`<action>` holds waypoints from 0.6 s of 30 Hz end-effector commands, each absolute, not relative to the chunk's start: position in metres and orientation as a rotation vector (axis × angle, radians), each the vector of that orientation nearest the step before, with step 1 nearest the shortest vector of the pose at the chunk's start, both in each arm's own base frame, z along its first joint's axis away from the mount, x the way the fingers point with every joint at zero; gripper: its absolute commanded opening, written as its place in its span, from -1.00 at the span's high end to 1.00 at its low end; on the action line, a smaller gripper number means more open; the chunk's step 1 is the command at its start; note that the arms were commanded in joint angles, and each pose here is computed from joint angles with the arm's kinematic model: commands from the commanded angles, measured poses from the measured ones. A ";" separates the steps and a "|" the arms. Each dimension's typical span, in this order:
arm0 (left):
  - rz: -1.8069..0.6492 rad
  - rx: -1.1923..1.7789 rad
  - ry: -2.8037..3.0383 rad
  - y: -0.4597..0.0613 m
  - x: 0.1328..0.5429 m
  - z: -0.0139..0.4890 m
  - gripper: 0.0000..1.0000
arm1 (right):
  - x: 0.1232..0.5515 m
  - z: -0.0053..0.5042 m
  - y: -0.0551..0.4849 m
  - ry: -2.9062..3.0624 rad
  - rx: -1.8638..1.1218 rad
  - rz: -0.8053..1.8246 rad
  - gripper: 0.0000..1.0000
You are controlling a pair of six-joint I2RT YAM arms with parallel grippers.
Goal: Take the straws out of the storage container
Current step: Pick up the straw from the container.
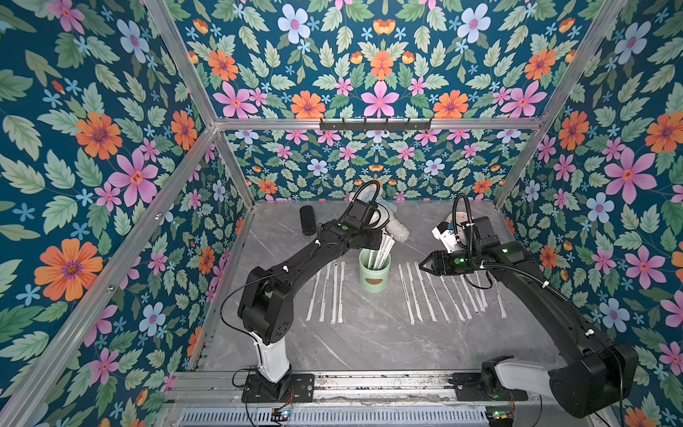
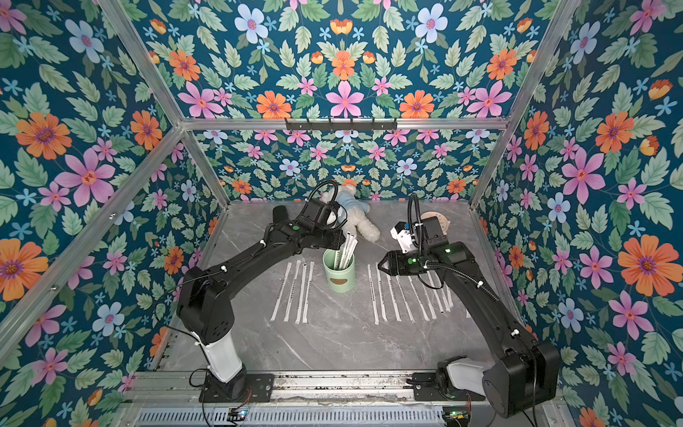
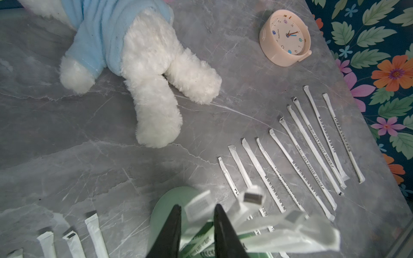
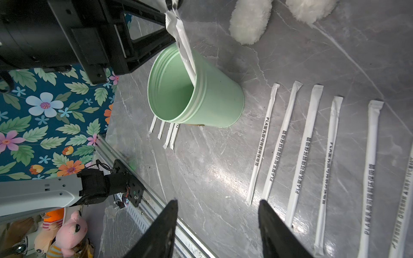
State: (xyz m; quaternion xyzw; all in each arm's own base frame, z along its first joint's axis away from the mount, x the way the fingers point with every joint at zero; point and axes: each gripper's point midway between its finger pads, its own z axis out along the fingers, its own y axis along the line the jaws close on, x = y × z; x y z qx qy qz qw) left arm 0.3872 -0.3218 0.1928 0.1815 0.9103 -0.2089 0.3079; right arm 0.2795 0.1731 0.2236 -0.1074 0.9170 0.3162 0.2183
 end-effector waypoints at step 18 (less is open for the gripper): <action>-0.501 0.462 2.383 -0.315 0.389 0.201 0.70 | 0.282 0.225 0.175 2.524 -0.303 0.881 -0.18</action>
